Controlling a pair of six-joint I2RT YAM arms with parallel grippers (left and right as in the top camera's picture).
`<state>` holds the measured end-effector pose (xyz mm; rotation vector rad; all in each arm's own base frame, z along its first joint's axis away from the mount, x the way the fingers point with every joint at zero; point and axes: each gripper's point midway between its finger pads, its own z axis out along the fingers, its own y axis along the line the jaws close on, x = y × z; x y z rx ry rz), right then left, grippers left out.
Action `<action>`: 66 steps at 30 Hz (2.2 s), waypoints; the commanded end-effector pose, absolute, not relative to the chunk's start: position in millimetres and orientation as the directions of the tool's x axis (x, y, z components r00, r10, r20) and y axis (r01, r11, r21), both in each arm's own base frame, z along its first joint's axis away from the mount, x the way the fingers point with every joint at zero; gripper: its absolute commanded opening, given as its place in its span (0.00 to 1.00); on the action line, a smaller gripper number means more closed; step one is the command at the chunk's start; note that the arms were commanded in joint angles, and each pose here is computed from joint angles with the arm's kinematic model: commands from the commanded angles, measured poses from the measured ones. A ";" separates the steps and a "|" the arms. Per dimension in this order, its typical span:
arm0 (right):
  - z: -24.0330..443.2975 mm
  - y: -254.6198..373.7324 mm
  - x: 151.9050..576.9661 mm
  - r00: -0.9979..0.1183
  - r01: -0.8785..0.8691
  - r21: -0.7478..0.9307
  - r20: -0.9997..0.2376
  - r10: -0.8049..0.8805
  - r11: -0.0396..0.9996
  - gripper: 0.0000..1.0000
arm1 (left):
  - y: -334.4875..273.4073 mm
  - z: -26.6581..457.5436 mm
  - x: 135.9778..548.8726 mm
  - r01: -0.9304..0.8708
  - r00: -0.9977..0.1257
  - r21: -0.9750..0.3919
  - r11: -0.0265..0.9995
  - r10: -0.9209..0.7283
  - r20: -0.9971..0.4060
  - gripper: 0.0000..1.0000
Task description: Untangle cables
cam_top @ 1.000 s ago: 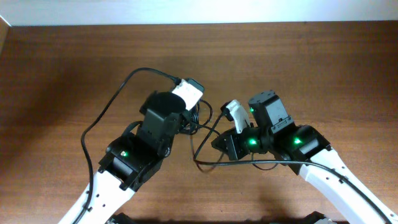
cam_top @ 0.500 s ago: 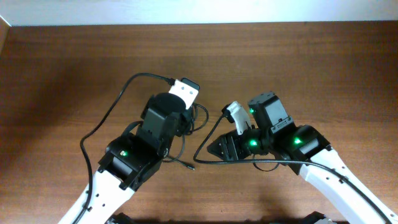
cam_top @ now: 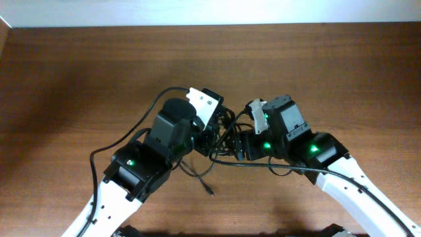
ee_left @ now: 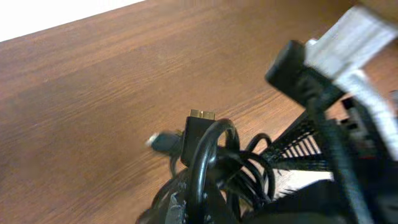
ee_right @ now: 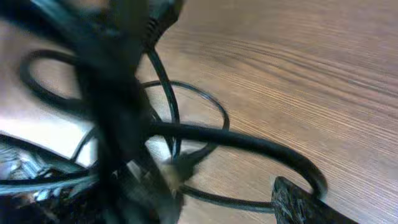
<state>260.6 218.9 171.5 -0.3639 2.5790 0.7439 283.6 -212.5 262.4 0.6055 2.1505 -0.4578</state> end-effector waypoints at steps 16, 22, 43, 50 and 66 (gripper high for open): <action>137.7 235.5 263.7 -0.934 -0.285 0.511 -0.336 -0.117 0.811 0.06 | -178.7 317.4 270.8 0.484 -0.434 -0.085 0.871 0.154 -0.888 0.00; 146.3 238.8 260.6 -0.930 -0.301 0.534 -0.348 -0.120 0.790 0.04 | -163.2 312.5 276.3 0.411 -0.444 -0.039 0.911 0.163 -0.881 0.00; 255.5 195.4 261.3 -0.756 -0.333 0.502 -0.648 0.092 0.799 0.04 | -211.8 332.3 221.1 0.706 -0.434 -0.222 0.673 0.162 -0.886 0.99; 259.4 181.3 268.2 -0.779 -0.304 0.569 -0.610 0.145 0.764 0.04 | -207.8 323.2 211.4 0.784 -0.318 -0.060 0.618 0.318 -0.893 0.99; 327.9 202.0 244.0 -0.792 -0.528 0.766 -0.600 0.114 0.366 0.04 | -220.4 346.7 245.6 0.712 -0.335 -0.149 0.686 0.146 -0.931 0.99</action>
